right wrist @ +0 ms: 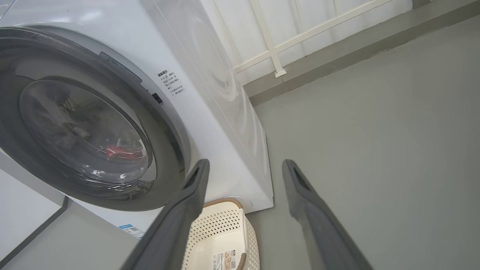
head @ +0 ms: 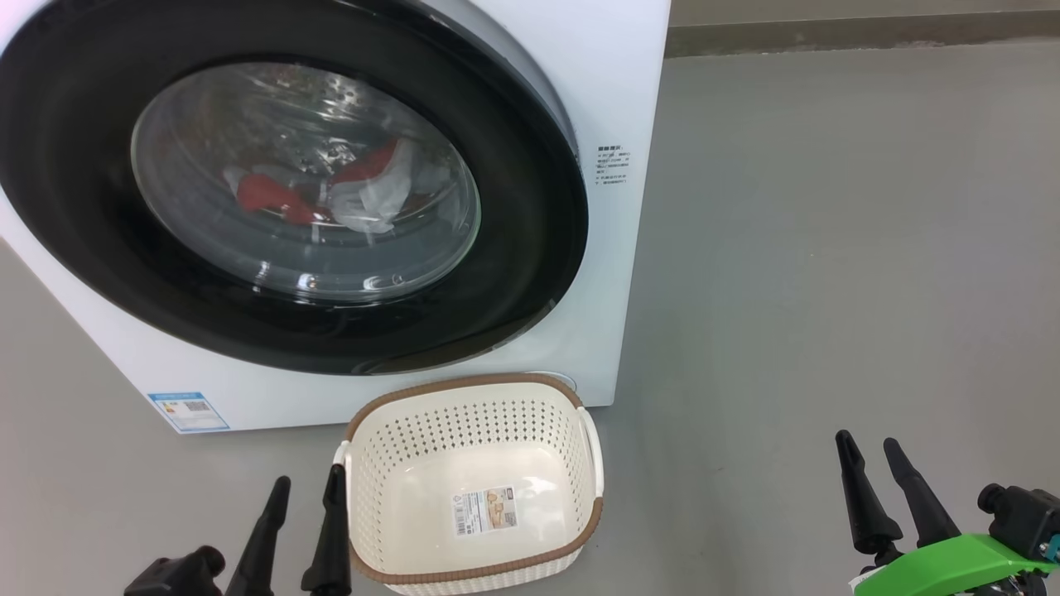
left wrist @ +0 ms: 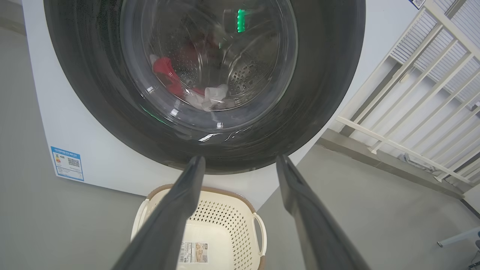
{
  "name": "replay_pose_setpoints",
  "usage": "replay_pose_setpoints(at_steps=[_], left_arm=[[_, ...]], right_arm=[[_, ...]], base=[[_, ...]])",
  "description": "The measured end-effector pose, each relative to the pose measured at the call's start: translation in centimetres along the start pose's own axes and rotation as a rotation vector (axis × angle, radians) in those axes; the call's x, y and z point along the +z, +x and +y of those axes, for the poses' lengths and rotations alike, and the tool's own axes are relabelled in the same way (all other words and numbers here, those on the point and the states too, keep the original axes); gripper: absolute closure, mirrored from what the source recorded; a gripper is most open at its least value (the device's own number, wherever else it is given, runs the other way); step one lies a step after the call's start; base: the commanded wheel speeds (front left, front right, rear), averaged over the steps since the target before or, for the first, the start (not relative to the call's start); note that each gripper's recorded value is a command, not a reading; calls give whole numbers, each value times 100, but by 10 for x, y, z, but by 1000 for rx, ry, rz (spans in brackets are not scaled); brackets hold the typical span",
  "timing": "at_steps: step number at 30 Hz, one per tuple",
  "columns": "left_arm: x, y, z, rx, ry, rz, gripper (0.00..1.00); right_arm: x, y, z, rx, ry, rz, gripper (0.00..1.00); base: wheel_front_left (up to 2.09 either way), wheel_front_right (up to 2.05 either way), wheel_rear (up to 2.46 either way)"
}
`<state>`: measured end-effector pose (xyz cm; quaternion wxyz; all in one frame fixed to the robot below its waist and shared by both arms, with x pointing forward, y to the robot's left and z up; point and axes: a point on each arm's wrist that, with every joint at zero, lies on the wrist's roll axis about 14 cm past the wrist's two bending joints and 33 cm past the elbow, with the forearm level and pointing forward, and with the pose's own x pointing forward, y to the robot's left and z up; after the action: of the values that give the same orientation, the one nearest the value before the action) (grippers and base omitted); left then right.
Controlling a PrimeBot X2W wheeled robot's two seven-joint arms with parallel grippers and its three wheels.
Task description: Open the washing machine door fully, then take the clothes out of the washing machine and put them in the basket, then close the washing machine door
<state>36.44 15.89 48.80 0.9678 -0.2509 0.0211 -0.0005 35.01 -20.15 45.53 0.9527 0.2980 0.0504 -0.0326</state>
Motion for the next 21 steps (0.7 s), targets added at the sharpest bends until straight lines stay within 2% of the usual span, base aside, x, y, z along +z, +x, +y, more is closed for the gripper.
replay_pose_setpoints(at_steps=[21], left_arm=[[5,2,-9,-34,225,-52,0]], right_arm=[[1,-5,-3,28,-224,-10,0]], base=[[0,0,0]])
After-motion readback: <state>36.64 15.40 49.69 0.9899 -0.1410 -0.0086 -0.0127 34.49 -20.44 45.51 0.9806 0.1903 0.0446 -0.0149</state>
